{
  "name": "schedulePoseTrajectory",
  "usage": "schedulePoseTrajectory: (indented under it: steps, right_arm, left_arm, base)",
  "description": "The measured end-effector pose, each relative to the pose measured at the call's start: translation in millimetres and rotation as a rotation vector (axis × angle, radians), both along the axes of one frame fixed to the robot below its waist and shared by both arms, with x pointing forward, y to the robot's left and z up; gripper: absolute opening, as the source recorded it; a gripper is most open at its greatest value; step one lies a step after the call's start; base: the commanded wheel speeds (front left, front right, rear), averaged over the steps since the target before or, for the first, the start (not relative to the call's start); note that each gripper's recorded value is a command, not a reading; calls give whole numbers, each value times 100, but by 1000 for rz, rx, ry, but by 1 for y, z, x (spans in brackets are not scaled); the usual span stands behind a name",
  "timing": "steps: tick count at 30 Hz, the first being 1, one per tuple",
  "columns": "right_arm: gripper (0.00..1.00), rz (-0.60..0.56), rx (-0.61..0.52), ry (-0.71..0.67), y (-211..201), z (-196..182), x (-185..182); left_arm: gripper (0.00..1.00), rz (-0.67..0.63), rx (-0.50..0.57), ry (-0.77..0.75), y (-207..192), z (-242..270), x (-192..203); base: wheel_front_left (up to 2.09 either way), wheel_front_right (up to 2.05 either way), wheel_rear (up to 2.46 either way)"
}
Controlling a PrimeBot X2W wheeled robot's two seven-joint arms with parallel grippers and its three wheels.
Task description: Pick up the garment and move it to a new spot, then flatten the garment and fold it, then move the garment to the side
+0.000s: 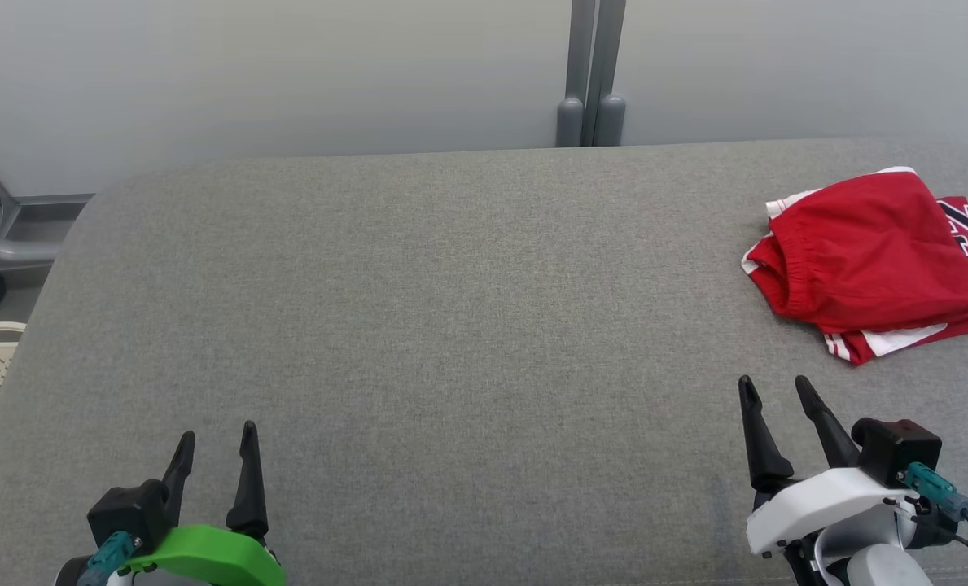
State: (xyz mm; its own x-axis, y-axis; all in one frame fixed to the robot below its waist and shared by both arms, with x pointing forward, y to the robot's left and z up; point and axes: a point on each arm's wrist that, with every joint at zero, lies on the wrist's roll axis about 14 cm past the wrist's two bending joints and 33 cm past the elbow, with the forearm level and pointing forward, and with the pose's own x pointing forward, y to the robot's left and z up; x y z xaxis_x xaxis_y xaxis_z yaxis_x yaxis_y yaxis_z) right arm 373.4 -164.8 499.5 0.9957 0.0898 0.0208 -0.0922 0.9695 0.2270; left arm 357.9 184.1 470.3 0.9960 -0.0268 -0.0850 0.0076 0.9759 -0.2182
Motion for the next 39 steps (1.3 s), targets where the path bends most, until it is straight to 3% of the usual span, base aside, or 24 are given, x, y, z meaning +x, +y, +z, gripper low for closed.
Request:
schedulePoseTrajectory:
  steps: [29, 30, 39]
  right_arm:
    - [100, 25, 16, 14, 9, -6, 4]
    - [0, 25, 17, 22, 10, -8, 3]
    - [0, -1, 103, 106, 6, -31, -7]
  left_arm:
    - [100, 25, 2, 26, 8, -7, -1]
    - [0, 25, 0, 34, 8, -9, -2]
    - [0, 49, -93, 124, 4, -32, -12]
  base:
    - [0, 0, 0]
    - [0, 0, 0]
    - [0, 0, 0]
